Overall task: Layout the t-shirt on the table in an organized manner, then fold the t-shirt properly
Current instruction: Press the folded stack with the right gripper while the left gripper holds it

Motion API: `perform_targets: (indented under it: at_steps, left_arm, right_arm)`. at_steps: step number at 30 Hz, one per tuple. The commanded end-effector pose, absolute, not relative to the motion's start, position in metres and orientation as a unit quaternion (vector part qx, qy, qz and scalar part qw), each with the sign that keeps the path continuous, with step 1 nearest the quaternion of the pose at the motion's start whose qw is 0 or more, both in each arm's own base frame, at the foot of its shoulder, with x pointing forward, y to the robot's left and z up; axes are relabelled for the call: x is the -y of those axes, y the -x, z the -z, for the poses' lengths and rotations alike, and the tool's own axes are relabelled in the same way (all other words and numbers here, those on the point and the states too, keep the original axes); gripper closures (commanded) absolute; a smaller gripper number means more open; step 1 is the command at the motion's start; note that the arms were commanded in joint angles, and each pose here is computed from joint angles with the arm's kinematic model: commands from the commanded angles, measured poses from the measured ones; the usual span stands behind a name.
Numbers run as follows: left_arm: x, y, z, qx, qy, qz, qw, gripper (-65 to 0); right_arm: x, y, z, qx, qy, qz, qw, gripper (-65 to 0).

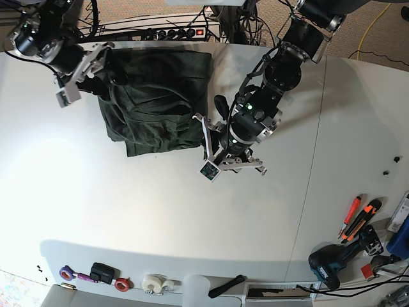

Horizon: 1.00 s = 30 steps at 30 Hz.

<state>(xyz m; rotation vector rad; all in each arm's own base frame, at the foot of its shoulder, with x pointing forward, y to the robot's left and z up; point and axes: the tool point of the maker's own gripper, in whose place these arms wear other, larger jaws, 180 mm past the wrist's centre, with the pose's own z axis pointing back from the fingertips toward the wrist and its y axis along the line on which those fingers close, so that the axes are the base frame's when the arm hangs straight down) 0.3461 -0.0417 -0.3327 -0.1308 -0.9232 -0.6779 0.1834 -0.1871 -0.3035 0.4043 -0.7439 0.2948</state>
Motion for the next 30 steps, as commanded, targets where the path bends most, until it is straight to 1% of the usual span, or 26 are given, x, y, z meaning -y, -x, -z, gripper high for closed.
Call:
perform_targets:
  at_steps: [1,5,10,11,12,15,16,17,20,23,30]
  left_arm:
    - [0.045,-0.355,0.315,0.462,0.064,0.316,0.826,-16.5]
    - [0.045,-0.355,0.315,0.462,0.064,0.316,0.826,-16.5]
    - [0.045,-0.355,0.315,0.463,0.064,0.316,0.826,-16.5]
    - [0.045,-0.355,0.315,0.463,0.064,0.316,0.826,-16.5]
    - [0.045,-0.355,0.315,0.463,0.064,0.316,0.826,-16.5]
    - [0.045,-0.355,0.315,0.463,0.064,0.316,0.826,-16.5]
    - [0.045,-0.355,0.315,0.463,0.064,0.316,0.826,-16.5]
    - [0.045,-0.355,0.315,0.463,0.063,0.316,0.826,-16.5]
    - [0.044,-0.356,0.315,0.465,0.057,0.318,0.824,-16.5]
    - [0.044,-0.356,0.315,0.465,0.057,0.318,0.824,-16.5]
    - [0.043,-0.357,0.315,0.466,0.057,0.318,0.824,-16.5]
  right_arm:
    - [0.185,-0.189,0.295,0.379,-0.193,-0.150,0.892,-37.0]
    - [0.182,-0.193,0.305,0.373,-0.172,-0.163,0.897,-37.0]
    - [0.156,-0.190,0.313,0.358,-0.204,-0.188,0.891,-36.5]
    - [0.150,-0.189,0.314,0.354,-0.211,-0.194,0.890,-34.3]
    - [0.144,-0.188,0.315,0.351,-0.218,-0.200,0.888,-29.7]
    - [0.127,-0.183,0.319,0.337,-0.240,-0.218,0.884,-9.0]
    - [0.121,-0.180,0.321,0.330,-0.246,-0.225,0.883,-3.4]
    - [0.116,-0.177,0.324,0.322,-0.252,-0.232,0.883,0.0]
    - [0.096,-0.165,0.329,0.292,-0.279,-0.257,0.878,0.0]
    - [0.072,-0.152,0.330,0.269,-0.317,-0.281,0.865,0.0]
    - [0.029,-0.131,0.328,0.244,-0.372,-0.325,0.835,0.0]
